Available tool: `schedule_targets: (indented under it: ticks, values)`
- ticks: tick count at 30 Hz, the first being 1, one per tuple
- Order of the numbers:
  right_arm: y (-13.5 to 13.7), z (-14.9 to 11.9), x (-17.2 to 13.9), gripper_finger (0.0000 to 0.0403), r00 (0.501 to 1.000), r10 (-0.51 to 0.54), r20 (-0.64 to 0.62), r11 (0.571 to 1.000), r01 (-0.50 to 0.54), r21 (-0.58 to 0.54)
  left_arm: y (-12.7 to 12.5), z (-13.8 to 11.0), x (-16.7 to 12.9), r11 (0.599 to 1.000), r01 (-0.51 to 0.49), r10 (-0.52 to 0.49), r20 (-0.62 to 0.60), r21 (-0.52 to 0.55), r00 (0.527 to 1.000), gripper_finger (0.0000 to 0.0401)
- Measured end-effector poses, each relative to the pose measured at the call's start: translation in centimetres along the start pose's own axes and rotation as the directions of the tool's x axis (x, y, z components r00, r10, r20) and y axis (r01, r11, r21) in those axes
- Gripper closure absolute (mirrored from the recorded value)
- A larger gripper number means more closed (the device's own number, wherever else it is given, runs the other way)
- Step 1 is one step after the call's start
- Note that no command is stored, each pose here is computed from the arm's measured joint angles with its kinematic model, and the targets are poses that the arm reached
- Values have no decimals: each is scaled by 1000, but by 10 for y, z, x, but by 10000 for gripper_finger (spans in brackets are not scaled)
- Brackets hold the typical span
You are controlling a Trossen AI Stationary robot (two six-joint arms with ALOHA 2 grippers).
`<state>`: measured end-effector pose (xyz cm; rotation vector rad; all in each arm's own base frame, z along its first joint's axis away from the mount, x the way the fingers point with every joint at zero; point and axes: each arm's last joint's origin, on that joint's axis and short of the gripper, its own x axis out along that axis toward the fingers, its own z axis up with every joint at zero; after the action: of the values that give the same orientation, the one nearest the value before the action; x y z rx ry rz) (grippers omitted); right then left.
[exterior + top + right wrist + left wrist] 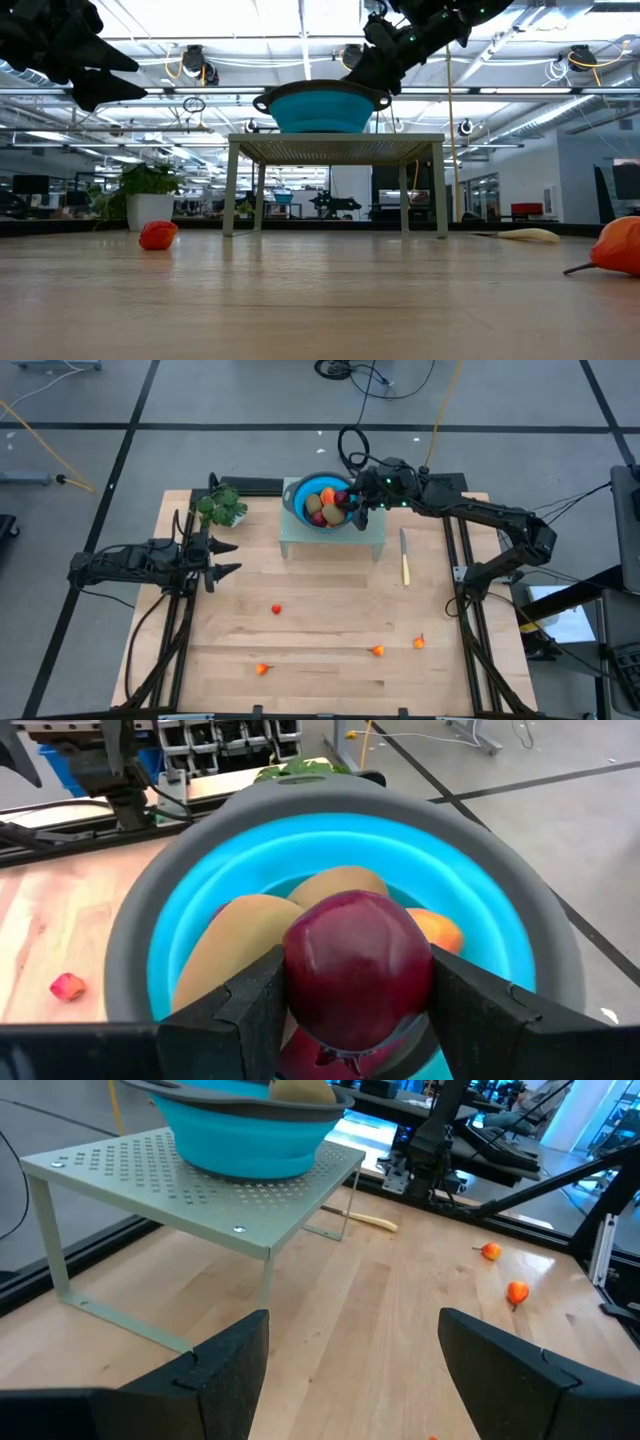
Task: Pick & Place Fruit
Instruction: Put the pomegranate into the colander on the shelf
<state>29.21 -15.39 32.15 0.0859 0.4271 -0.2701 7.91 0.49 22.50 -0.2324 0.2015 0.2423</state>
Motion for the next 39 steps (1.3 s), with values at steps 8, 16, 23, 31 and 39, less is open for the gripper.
schedule_targets:
  ticks: [8, 16, 23, 31, 39]
  values:
    - [0, 0, 0, 191, 1000, -1, -2, 1000, 1, 1, 0, 0, 0, 1000, 0, 0, 0, 0, 1000, 109]
    - [0, -1, 0, 169, 1000, -2, -6, 1000, 2, 2, 0, 0, 0, 1000, 0, 0, 0, 0, 1000, 109]
    - [0, -1, 0, 168, 1000, -2, -6, 1000, 2, 2, 0, 0, 0, 1000, 0, 0, 0, 0, 1000, 109]
    - [0, -1, 0, 167, 1000, -3, -6, 1000, 3, 1, 0, 0, 0, 1000, 0, 0, 0, 0, 1000, 109]
    - [0, -1, 0, 167, 1000, -6, -6, 1000, 6, -24, 0, 0, 0, 1000, 0, 0, 0, 0, 1000, 109]
